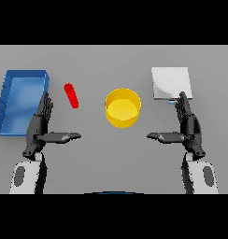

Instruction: Pick up the red beaker and tilt it to pour out 1 green nut into yellow bowl. Pick up the yellow bowl and place it on the metallic measuring scale.

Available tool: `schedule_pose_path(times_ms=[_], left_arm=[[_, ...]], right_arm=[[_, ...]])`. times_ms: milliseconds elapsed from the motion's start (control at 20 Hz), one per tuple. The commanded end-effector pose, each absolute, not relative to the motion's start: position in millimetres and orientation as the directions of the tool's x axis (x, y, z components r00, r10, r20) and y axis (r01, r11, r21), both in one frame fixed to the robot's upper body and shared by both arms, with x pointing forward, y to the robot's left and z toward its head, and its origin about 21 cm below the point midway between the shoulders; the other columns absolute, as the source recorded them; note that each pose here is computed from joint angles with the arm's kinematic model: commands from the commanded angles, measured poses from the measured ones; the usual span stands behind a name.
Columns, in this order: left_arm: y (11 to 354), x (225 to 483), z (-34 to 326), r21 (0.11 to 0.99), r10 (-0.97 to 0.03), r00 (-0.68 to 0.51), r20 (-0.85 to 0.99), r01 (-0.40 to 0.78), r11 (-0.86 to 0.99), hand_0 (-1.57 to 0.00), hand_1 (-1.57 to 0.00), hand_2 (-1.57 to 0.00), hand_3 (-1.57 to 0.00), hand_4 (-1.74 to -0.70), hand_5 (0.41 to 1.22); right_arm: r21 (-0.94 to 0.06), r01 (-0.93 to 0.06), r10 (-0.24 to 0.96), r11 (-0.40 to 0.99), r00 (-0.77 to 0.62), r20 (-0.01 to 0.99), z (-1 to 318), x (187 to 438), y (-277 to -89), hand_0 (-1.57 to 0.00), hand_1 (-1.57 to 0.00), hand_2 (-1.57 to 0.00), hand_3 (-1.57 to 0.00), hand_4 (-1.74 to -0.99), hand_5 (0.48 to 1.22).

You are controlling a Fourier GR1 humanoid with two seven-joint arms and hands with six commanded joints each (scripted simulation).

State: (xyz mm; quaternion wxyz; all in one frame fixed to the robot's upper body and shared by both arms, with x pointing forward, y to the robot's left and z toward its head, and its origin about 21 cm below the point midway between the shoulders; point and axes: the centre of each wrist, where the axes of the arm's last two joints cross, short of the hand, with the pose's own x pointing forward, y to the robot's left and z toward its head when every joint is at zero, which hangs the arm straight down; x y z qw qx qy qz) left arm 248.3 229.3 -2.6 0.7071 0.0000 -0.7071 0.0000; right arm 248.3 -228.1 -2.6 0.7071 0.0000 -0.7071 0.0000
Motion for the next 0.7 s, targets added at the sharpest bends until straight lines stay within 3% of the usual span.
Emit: schedule_pose_path(times_ms=[0, 250, 300, 400, 650], left_arm=[[231, 249, -2, 0.001, -0.001, 0.002, 1.0, -0.002, 1.0, 0.0, 0.0, 0.0, 0.0, -1.09, 0.623], [241, 259, -2, -0.001, 0.001, 0.007, 1.0, -0.004, 1.0, 0.0, 0.0, 0.0, 0.0, -1.09, 0.623], [242, 249, 1, 0.068, -0.068, -0.037, 0.997, 0.005, 0.998, 0.0, 0.0, 0.0, 0.0, -1.09, 0.623], [238, 237, 3, 0.139, -0.137, -0.059, 0.989, 0.023, 0.99, 0.0, 0.0, 0.0, 0.0, -1.09, 0.618], [233, 236, 7, 0.184, -0.184, -0.021, 0.983, 0.039, 0.982, 0.0, 0.0, 0.0, 0.0, -1.09, 0.613]], right_arm=[[0.0, 0.001, 0.0, 1.0, 0.0, 1.0, -3, 248, -228.2, 0.0, 0.0, 0.0, 0.0, -1.128, 0.66], [0.004, 0.006, -0.004, 1.0, 0.004, 1.0, -2, 250, -231.8, 0.0, 0.0, 0.0, 0.0, -1.128, 0.66], [-0.129, -0.015, 0.127, 0.992, -0.102, 0.987, 1, 241, -226.6, 0.0, 0.0, 0.0, 0.0, -1.128, 0.66], [-0.258, -0.025, 0.249, 0.966, -0.177, 0.952, 3, 226, -220.7, 0.0, 0.0, 0.0, 0.0, -1.127, 0.664], [-0.299, -0.024, 0.291, 0.954, -0.159, 0.943, 3, 221, -213.8, 0.0, 0.0, 0.0, 0.0, -1.12, 0.66]])
